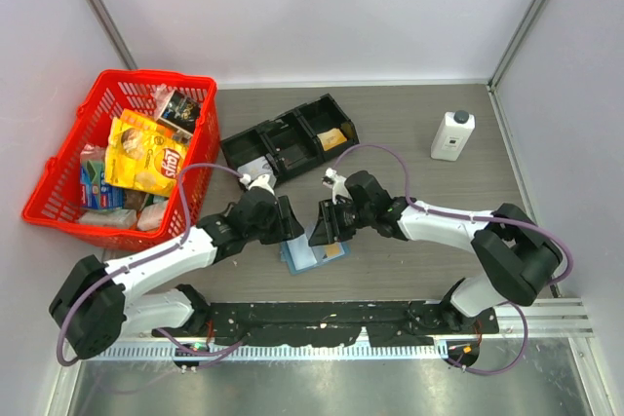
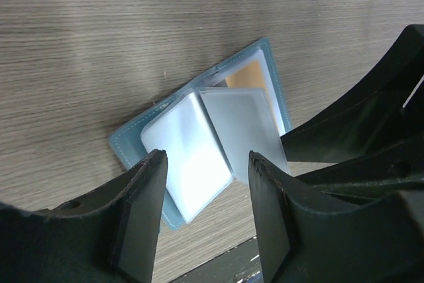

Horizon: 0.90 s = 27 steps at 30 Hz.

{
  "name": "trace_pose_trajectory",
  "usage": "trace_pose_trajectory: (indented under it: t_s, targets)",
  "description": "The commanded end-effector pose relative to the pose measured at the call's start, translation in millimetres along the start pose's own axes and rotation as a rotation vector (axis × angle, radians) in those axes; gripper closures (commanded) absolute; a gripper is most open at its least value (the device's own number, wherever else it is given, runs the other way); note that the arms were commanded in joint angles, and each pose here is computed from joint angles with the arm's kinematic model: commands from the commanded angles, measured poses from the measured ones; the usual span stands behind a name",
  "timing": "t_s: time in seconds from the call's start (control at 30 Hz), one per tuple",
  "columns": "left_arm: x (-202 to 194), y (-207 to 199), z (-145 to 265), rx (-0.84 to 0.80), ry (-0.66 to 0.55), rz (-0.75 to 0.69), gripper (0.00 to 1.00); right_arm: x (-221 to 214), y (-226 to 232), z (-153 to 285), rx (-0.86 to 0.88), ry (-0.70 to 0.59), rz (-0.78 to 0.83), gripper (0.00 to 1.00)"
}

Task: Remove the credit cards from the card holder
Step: Remove the credit card from the card holder.

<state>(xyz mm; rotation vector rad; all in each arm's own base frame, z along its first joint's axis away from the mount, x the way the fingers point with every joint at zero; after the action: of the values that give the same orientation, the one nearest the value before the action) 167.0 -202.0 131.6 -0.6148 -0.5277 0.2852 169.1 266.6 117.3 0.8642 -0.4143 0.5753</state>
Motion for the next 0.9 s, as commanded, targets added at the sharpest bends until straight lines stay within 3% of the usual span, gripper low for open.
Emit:
trace_pose_trajectory:
  t_s: [0.0, 0.3, 0.5, 0.87]
  targets:
    - [14.7, -32.5, 2.0, -0.127, -0.025, 0.022, 0.44, 25.8, 17.9, 10.5, 0.051, -0.109, 0.071, 0.54]
    - [13.5, -49.3, -6.9, -0.19, 0.036, 0.049, 0.44, 18.4, 15.4, 7.3, 0.077, -0.113, 0.075, 0.53]
    - [9.0, -46.0, -19.2, -0.144, 0.079, 0.05, 0.46, 14.6, 13.2, 6.6, 0.075, -0.114, 0.073, 0.53]
    - [0.8, -27.9, -26.9, -0.081, 0.094, 0.045, 0.69, 12.0, 7.1, 7.8, 0.042, -0.124, 0.065, 0.53]
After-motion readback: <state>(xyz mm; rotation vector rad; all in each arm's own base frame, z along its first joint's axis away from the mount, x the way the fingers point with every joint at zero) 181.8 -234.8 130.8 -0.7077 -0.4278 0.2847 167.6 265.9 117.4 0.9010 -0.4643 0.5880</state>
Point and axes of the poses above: each gripper's point midway between its finger pads, its own z axis back along the fingers, its own y axis along the line the jaws close on, x = y × z, the point moved 7 cm from there along z, back along the fingers, and after that the axes turned 11 degrees about z, right-handed, at the moved point
